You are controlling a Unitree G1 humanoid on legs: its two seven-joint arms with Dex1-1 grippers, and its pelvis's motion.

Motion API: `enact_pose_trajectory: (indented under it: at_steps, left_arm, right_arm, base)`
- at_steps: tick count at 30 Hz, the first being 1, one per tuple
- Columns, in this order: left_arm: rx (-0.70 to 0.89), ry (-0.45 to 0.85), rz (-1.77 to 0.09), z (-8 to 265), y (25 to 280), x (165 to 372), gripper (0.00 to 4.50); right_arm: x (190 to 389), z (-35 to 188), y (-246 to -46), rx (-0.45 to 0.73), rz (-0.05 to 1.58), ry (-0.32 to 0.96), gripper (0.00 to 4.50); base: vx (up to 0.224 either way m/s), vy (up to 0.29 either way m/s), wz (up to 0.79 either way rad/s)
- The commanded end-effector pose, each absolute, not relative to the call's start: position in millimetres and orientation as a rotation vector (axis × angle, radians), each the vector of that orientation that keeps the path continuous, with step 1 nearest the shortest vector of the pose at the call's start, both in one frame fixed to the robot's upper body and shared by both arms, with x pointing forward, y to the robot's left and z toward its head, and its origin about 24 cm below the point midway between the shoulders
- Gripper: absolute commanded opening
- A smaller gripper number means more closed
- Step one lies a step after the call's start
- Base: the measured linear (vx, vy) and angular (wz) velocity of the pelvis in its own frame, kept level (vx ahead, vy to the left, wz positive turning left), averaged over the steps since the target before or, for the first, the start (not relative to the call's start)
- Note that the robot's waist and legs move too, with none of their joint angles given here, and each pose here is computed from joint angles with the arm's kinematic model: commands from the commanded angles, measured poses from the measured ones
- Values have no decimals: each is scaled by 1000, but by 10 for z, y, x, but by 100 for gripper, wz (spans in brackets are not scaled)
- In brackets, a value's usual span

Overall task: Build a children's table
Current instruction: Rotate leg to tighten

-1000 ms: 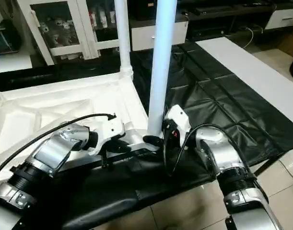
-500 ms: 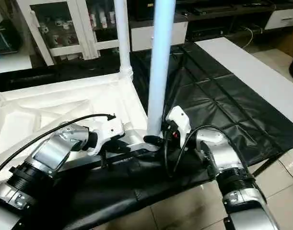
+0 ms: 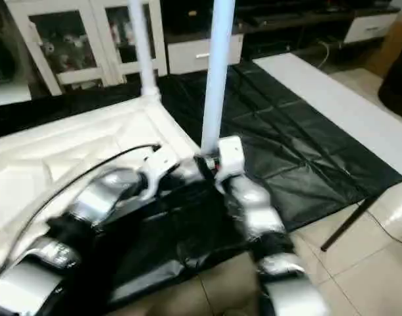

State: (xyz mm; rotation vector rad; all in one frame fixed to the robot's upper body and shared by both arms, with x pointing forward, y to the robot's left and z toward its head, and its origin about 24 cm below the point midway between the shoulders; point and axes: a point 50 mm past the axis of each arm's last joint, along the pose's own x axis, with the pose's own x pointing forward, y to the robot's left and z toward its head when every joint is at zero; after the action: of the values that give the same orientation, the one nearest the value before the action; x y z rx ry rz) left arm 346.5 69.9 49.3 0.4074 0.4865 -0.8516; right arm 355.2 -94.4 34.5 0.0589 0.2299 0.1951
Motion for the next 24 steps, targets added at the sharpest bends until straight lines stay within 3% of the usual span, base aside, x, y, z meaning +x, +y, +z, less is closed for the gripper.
enact_pose_trajectory:
  at_steps: [1, 5, 12, 13, 15, 18, 20, 24]
  left_arm:
    - [405, 499, -748, 437, 808, 3520, 0]
    - [401, 487, -730, 437, 794, 3546, 0]
    - [404, 497, -727, 404, 868, 3537, 0]
    - [406, 498, -730, 397, 875, 3535, 0]
    - [415, 502, -750, 375, 907, 3512, 0]
    - [418, 502, -760, 368, 928, 3498, 0]
    - [432, 512, -788, 340, 993, 3454, 0]
    - [440, 529, -834, 315, 1066, 3393, 0]
  right_arm:
    - [3513, 176, -1086, 54, -29, 313, 250]
    - [3489, 221, -831, -26, -47, 263, 250]
    - [3491, 289, -648, 46, 38, 214, 250]
    - [3493, 303, -612, 50, 68, 206, 306]
    - [3504, 413, -565, 56, 153, 138, 320]
    - [3500, 454, -569, 46, 186, 115, 356]
    - [3466, 474, -637, 43, 265, 108, 356]
    - [3409, 417, -791, 12, 356, 171, 394]
  base:
    - [0, 0, 0]
    - [0, 0, 0]
    - [0, 0, 0]
    - [0, 0, 0]
    - [0, 0, 0]
    - [0, 0, 0]
    - [0, 0, 0]
    - [0, 0, 0]
